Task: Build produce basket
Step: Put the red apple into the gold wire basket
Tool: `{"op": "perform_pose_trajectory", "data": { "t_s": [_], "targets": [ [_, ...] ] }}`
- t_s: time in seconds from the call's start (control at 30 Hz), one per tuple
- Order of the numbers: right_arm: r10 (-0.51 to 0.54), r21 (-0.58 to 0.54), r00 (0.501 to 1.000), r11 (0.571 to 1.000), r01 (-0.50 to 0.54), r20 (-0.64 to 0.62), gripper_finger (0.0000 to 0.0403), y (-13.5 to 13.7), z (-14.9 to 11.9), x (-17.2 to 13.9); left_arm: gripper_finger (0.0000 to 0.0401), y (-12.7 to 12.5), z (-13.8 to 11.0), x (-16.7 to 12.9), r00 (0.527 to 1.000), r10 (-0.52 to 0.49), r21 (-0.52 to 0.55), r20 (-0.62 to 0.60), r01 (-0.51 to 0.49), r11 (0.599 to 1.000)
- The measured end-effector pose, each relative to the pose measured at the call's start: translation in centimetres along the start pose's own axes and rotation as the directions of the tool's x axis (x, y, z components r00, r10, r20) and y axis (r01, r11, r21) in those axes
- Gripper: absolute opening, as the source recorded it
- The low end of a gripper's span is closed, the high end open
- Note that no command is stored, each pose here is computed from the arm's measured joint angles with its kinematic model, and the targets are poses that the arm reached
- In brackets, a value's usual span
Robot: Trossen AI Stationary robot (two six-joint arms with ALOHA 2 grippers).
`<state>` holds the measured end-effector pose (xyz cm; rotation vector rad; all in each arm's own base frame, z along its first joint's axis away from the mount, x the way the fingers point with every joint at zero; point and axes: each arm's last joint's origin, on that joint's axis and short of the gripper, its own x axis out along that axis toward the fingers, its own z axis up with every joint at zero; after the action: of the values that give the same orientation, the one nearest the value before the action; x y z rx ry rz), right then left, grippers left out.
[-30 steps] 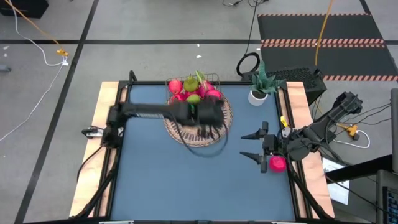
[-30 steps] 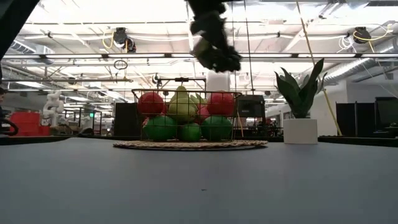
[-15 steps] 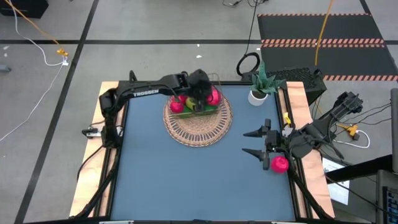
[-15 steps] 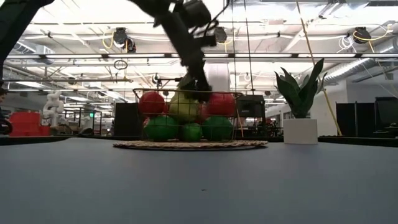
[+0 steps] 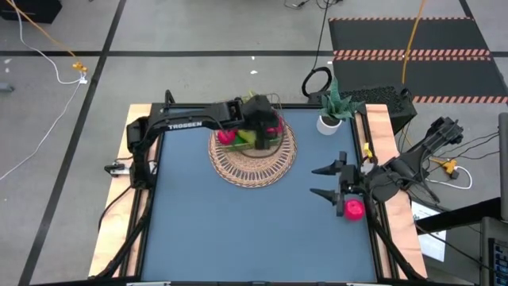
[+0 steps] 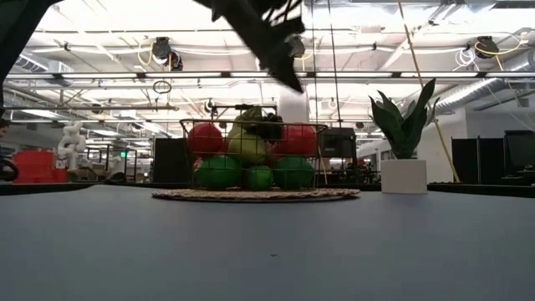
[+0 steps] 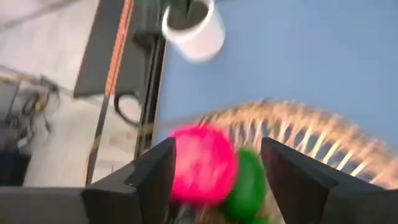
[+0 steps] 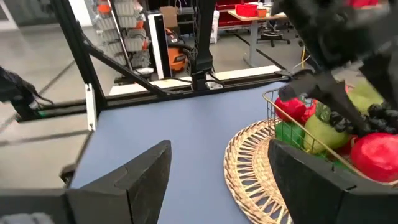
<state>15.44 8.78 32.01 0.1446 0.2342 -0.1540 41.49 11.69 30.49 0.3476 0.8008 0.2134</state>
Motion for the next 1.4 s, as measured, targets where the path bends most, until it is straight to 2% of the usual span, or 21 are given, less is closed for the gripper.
{"op": "perform_pose_trajectory", "data": {
  "t_s": [0.07, 0.13, 0.2, 0.3, 0.43, 0.53, 0.6, 0.7, 0.8, 0.93, 1.03, 1.13, 1.2, 1.3, 1.37, 1.4],
  "targets": [
    [0.009, 0.034, 1.000, 0.999, -0.009, 0.009, 0.0265, -0.2, 0.2, -0.3, 0.0244, -0.9, 1.5, -0.7, 0.997, -0.013, 0.001, 0.076, 0.013, 1.000],
    [0.016, 0.060, 1.000, 0.998, -0.017, 0.025, 0.0265, -0.5, 0.5, -0.8, 0.0252, -1.9, 3.0, -1.0, 0.978, -0.048, -0.019, 0.204, 0.053, 0.998],
    [0.022, 0.071, 0.999, 0.997, -0.025, 0.044, 0.0265, -0.9, 0.8, -1.3, 0.0261, -3.3, 4.4, -1.2, 0.934, -0.089, -0.050, 0.346, 0.113, 0.992],
    [0.015, 0.027, 0.996, 0.999, -0.018, 0.088, 0.0265, -1.5, 1.4, -2.0, 0.0276, -6.1, 5.5, -0.3, 0.861, -0.093, -0.061, 0.499, 0.142, 0.988],
    [-0.017, 0.015, 0.993, 1.000, 0.015, 0.119, 0.0265, -2.2, 1.8, -2.7, 0.0300, -10.2, 6.1, 1.9, 0.794, -0.121, -0.005, 0.595, 0.154, 0.988],
    [-0.019, 0.019, 0.992, 1.000, 0.017, 0.121, 0.0265, -2.3, 1.8, -2.9, 0.0323, -13.2, 6.3, 4.4, 0.746, -0.141, -0.006, 0.651, 0.191, 0.982],
    [-0.032, 0.021, 0.995, 0.999, 0.030, 0.098, 0.0265, -2.3, 1.5, -2.6, 0.0341, -15.4, 6.0, 6.8, 0.721, -0.164, -0.009, 0.673, 0.230, 0.973],
    [-0.066, 0.028, 0.997, 0.998, 0.065, 0.040, 0.0265, -2.4, 0.8, -2.1, 0.0371, -18.4, 6.0, 10.1, 0.659, -0.208, 0.010, 0.723, 0.292, 0.956],
    [-0.094, 0.052, 0.995, 0.994, 0.095, -0.027, 0.0265, -2.5, 0.0, -1.7, 0.0394, -20.6, 7.5, 12.4, 0.614, -0.223, 0.013, 0.758, 0.327, 0.945],
    [-0.075, 0.100, 0.983, 0.991, 0.092, -0.168, 0.0265, -2.6, -1.5, -1.4, 0.0395, -23.8, 8.2, 15.5, 0.627, -0.267, 0.033, 0.732, 0.360, 0.933],
    [-0.032, 0.145, 0.949, 0.986, 0.081, -0.315, 0.0265, -2.7, -2.6, -1.3, 0.0393, -25.6, 8.1, 17.1, 0.619, -0.281, 0.047, 0.734, 0.366, 0.929],
    [-0.062, 0.150, 0.922, 0.980, 0.128, -0.383, 0.0265, -3.0, -3.2, -1.2, 0.0393, -26.0, 7.9, 17.3, 0.583, -0.181, -0.044, 0.792, 0.351, 0.935],
    [-0.110, 0.108, 0.899, 0.979, 0.171, -0.425, 0.0265, -3.2, -3.8, -0.9, 0.0393, -25.9, 7.3, 18.1, 0.614, -0.119, -0.141, 0.781, 0.359, 0.922],
    [-0.161, 0.049, 0.833, 0.974, 0.220, -0.530, 0.0265, -3.4, -4.7, -0.4, 0.0393, -26.1, 6.4, 19.1, 0.678, -0.143, -0.183, 0.721, 0.386, 0.904],
    [-0.176, 0.035, 0.765, 0.967, 0.251, -0.620, 0.0265, -3.5, -5.2, -0.2, 0.0393, -26.4, 5.9, 19.6, 0.727, -0.175, -0.183, 0.664, 0.385, 0.905],
    [-0.181, 0.020, 0.707, 0.964, 0.267, -0.684, 0.0265, -3.6, -5.6, -0.2, 0.0393, -26.7, 5.7, 19.7, 0.745, -0.190, -0.181, 0.639, 0.386, 0.905]
  ]
}}
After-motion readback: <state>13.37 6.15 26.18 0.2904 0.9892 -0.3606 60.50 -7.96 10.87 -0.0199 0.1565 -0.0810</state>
